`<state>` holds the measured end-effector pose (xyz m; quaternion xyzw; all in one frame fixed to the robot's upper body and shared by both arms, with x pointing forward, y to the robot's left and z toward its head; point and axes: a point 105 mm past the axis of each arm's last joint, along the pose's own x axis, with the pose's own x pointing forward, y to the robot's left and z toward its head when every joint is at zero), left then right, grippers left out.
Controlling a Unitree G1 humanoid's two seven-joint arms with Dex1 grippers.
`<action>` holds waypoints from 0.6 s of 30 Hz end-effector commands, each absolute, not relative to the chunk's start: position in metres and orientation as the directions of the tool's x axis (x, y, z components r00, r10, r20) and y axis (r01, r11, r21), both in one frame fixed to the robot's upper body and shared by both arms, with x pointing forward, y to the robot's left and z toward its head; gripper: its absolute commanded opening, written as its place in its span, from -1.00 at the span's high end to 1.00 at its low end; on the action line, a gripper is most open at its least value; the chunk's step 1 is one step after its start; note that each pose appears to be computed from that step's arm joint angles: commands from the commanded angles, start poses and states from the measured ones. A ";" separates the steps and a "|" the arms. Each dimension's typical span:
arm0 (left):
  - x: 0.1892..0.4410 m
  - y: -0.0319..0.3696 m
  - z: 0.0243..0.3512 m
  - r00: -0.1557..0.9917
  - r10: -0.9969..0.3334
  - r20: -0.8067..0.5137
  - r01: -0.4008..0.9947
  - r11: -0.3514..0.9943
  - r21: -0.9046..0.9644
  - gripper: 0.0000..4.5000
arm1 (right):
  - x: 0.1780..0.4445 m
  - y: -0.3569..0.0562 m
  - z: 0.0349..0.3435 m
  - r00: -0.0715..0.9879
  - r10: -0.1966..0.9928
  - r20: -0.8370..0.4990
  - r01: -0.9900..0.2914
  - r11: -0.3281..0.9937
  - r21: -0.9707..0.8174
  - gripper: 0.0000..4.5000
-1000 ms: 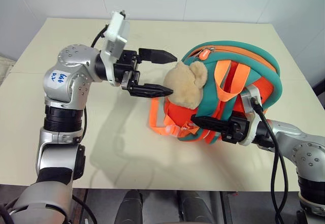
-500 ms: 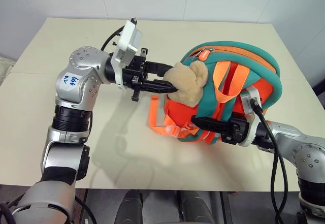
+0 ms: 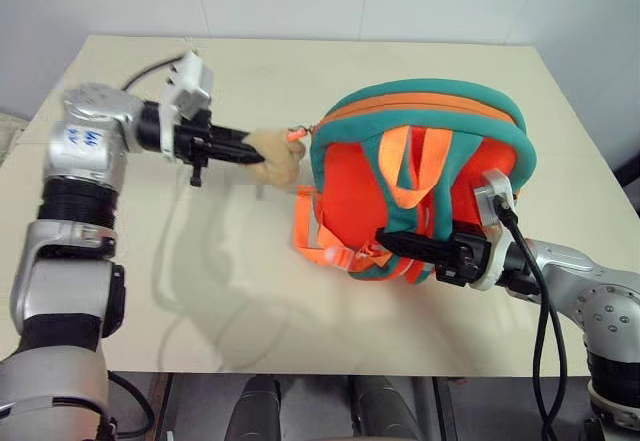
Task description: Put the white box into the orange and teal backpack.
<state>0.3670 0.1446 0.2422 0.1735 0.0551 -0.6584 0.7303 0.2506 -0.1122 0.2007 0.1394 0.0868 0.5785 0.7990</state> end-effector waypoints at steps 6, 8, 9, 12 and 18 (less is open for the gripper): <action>0.354 0.109 0.182 -0.053 -0.918 -0.393 0.986 -0.110 0.125 0.84 | 0.245 -0.109 0.216 0.325 0.943 0.066 -0.917 0.298 0.265 0.95; 0.349 0.110 0.191 -0.050 -0.934 -0.354 0.980 -0.114 0.163 0.84 | 0.248 -0.111 0.219 0.355 0.932 0.066 -0.914 0.332 0.233 0.95; 0.348 0.113 0.198 -0.037 -0.942 -0.334 0.976 -0.106 0.189 0.84 | 0.250 -0.113 0.221 0.377 0.924 0.063 -0.910 0.357 0.213 0.95; 0.339 0.123 0.215 -0.008 -0.957 -0.290 0.969 -0.080 0.235 0.84 | 0.256 -0.121 0.223 0.436 0.900 0.017 -0.894 0.431 0.122 0.95; 0.321 0.138 0.248 0.092 -0.983 -0.159 0.953 0.041 0.301 0.12 | 0.257 -0.144 0.233 0.504 0.858 -0.101 -0.858 0.484 -0.172 0.20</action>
